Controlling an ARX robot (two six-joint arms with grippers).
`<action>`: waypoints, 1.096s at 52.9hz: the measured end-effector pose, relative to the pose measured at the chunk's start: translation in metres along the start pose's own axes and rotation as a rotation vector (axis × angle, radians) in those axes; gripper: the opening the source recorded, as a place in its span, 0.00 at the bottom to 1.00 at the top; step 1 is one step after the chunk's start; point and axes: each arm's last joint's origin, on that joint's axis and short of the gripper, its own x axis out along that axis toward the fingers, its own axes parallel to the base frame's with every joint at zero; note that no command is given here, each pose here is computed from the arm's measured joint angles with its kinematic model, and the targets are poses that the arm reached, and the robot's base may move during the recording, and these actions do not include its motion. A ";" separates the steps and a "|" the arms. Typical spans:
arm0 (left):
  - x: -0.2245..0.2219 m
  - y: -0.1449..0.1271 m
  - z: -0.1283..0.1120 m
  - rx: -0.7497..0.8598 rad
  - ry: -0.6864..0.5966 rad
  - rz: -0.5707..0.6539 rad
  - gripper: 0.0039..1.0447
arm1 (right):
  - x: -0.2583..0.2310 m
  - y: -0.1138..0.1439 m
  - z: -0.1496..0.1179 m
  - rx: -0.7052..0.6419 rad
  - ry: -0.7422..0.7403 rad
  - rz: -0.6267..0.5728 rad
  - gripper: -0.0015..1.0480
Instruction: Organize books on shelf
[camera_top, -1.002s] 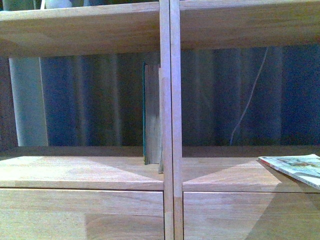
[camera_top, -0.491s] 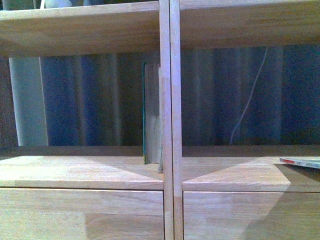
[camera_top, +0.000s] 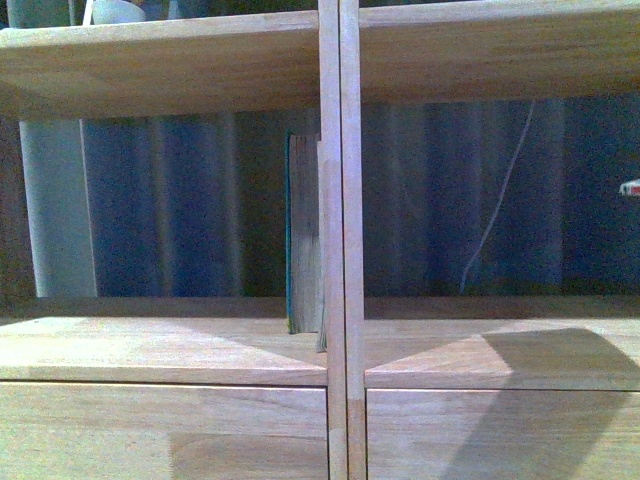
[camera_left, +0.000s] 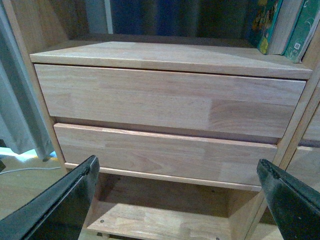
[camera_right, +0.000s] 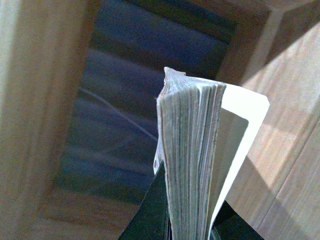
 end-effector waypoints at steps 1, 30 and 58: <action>0.000 0.000 0.000 0.000 0.000 0.000 0.93 | -0.005 0.002 0.001 -0.006 -0.001 0.011 0.07; 0.000 0.000 0.000 0.000 0.000 0.000 0.93 | -0.059 0.071 -0.017 -0.124 0.010 0.434 0.07; 0.001 0.000 -0.001 -0.021 0.041 -0.081 0.93 | -0.046 0.091 -0.089 -0.214 0.207 0.535 0.07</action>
